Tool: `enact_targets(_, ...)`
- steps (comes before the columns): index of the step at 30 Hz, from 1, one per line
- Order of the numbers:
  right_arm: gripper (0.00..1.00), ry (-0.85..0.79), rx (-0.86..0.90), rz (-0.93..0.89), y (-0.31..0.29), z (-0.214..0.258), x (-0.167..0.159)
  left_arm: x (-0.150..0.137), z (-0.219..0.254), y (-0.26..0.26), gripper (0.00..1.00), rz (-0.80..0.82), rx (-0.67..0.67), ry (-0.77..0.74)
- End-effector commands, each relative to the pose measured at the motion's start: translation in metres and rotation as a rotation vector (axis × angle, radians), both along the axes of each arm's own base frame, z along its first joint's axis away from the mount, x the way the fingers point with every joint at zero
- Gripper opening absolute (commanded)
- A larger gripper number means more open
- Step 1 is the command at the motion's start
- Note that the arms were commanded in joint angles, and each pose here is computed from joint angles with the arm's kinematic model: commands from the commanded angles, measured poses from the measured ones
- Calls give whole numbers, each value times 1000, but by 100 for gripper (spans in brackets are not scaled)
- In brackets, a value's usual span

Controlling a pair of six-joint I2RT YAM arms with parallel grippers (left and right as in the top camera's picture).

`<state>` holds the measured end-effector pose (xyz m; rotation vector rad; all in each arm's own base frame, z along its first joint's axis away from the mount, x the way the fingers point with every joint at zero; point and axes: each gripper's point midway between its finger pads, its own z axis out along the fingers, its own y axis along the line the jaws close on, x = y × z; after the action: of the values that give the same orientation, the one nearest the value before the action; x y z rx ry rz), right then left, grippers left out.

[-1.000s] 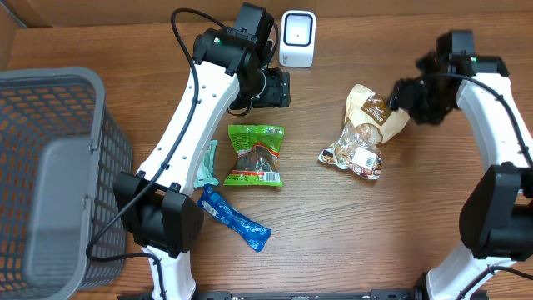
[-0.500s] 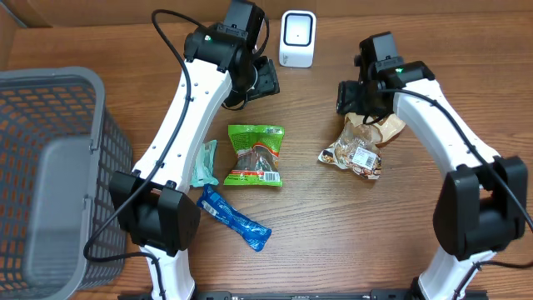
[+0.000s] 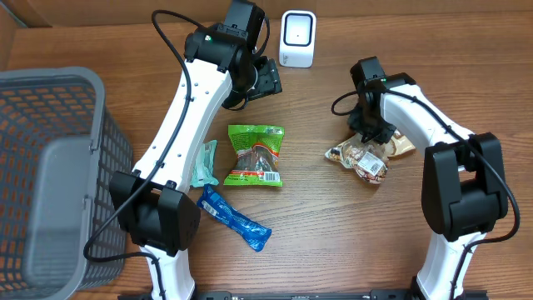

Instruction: Scan the item barcode

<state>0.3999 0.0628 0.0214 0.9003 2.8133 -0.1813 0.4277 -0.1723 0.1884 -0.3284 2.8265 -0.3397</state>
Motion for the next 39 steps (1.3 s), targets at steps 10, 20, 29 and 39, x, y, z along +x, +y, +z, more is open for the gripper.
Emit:
enact_targets(10,52,-58,217,-154,-34,47,39,0,-8,2,75,11,18,17)
enact_targets(20,85,-126,179,694,-40,97,65,0,-8,2,80,10,18,16)
enact_targets(29,91,-17,102,704,-105,63,48,-3,-9,3,79,2,24,27)
enact_targets(39,67,23,483,465,-105,20,-7,-5,-9,3,82,-34,38,29)
